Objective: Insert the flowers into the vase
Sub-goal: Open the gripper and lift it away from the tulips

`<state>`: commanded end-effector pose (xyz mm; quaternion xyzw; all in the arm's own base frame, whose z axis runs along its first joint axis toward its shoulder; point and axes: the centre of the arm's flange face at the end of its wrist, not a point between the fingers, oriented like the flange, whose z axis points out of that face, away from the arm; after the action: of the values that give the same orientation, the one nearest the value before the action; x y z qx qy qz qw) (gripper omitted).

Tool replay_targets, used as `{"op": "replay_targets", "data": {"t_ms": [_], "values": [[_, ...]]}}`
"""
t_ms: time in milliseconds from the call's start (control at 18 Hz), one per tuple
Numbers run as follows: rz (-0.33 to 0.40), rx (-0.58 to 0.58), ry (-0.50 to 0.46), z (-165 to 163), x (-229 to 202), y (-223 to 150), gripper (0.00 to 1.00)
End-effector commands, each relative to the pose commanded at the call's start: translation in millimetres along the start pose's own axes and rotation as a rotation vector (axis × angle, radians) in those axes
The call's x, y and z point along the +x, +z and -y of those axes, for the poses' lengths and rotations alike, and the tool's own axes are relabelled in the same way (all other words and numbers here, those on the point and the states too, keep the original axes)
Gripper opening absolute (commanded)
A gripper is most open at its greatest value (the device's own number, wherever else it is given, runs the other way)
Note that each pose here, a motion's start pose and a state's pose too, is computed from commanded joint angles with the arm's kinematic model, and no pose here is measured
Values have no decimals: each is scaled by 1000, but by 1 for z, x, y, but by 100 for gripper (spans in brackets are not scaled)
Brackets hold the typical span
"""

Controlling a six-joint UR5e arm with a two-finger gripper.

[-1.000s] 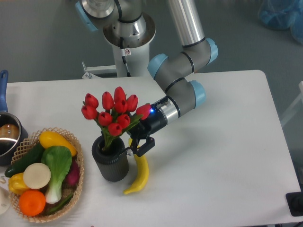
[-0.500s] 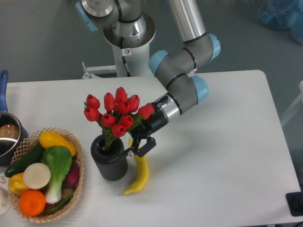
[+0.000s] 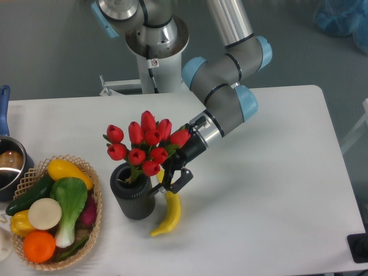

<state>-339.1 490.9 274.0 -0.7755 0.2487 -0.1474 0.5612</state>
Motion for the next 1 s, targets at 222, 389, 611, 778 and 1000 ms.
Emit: {"op": "replay_targets", "data": {"t_ms": [222, 389, 611, 778, 1000], "values": [[6, 14, -32, 7, -4, -3, 100], [17, 10, -66, 8, -2, -9, 100], [29, 6, -57, 12, -1, -15, 100], [73, -40, -59, 14, 1, -41, 100], [166, -196, -35, 19, -1, -88, 100]]}}
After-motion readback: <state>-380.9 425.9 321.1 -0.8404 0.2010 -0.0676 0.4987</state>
